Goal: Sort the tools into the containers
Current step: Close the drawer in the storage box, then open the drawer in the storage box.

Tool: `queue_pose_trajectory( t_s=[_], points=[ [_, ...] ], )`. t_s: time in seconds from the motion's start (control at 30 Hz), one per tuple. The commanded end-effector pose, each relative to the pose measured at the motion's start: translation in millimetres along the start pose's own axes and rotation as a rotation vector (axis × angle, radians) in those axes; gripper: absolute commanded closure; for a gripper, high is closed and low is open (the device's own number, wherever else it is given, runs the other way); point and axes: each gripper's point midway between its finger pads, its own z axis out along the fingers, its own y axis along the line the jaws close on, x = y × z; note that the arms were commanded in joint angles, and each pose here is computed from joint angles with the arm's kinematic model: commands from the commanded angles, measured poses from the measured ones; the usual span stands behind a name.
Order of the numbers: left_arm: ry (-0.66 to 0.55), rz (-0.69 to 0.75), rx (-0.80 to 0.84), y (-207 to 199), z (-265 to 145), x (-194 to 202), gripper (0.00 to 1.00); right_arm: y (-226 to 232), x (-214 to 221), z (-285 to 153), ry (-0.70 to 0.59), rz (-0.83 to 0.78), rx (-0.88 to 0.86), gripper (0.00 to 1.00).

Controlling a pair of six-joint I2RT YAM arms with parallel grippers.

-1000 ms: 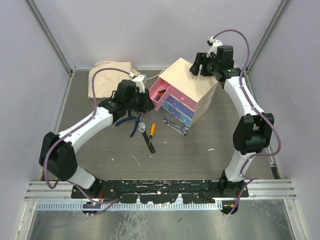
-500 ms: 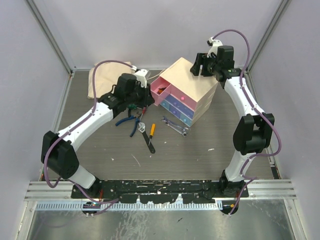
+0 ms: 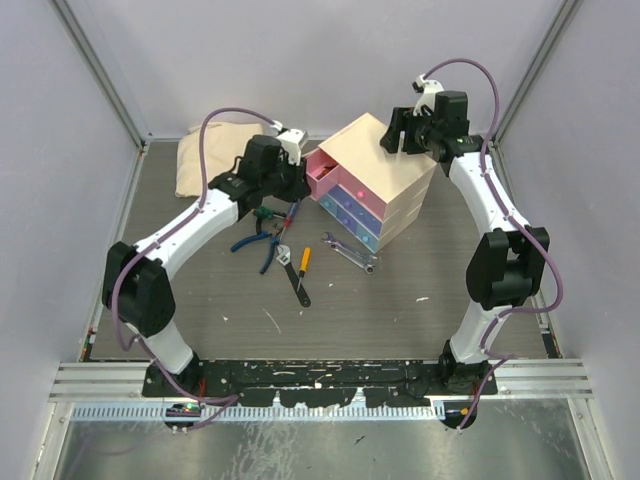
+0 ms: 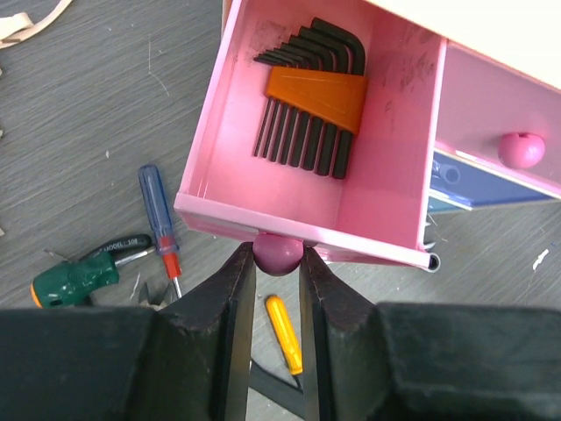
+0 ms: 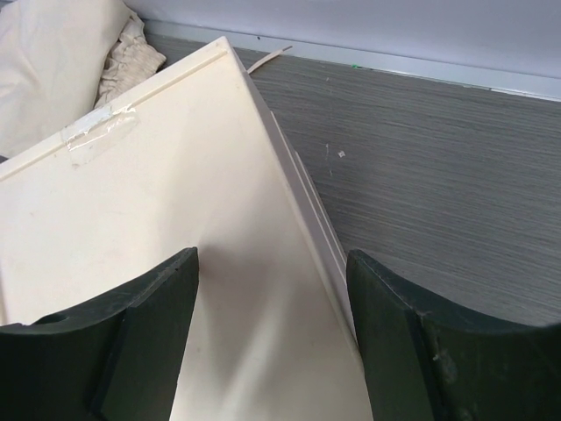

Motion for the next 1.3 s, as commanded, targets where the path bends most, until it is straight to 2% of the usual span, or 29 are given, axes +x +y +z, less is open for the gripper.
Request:
queue_pose_trajectory(
  t_s=[0.0, 0.3, 0.57, 0.77, 0.9, 1.07, 1.17, 1.27],
  points=[
    [-0.27, 0.057, 0.127, -38.0, -2.5, -85.0, 0.76, 66.5, 39.2, -7.7, 0.174, 0.064, -0.211, 0.28],
    [-0.27, 0.075, 0.128, -36.8, 18.5, -95.3, 0.72, 84.2, 47.4, -5.3, 0.202, 0.044, -0.282, 0.28],
    [-0.283, 0.08, 0.14, -38.4, 31.4, -106.5, 0.63, 117.6, 61.8, -6.6, 0.243, 0.002, -0.38, 0.28],
    [-0.275, 0.086, 0.131, -37.4, 32.8, -110.7, 0.56, 112.6, 61.8, -7.8, 0.237, -0.019, -0.314, 0.28],
    [-0.276, 0.089, 0.128, -38.4, 15.2, -106.0, 0.53, 88.4, 41.1, -11.1, 0.16, -0.027, -0.14, 0.27],
    [-0.274, 0.084, 0.097, -33.0, -16.5, -81.5, 0.47, 63.9, -5.5, -37.7, -0.046, -0.007, 0.04, 0.23],
    [-0.293, 0.073, 0.076, -30.5, -41.4, -70.7, 0.42, 57.5, -28.3, -61.9, -0.154, 0.002, 0.097, 0.2],
    [-0.312, 0.04, 0.065, -29.7, -64.9, -60.9, 0.39, 58.0, -37.1, -81.3, -0.203, -0.003, 0.114, 0.19]
  ],
)
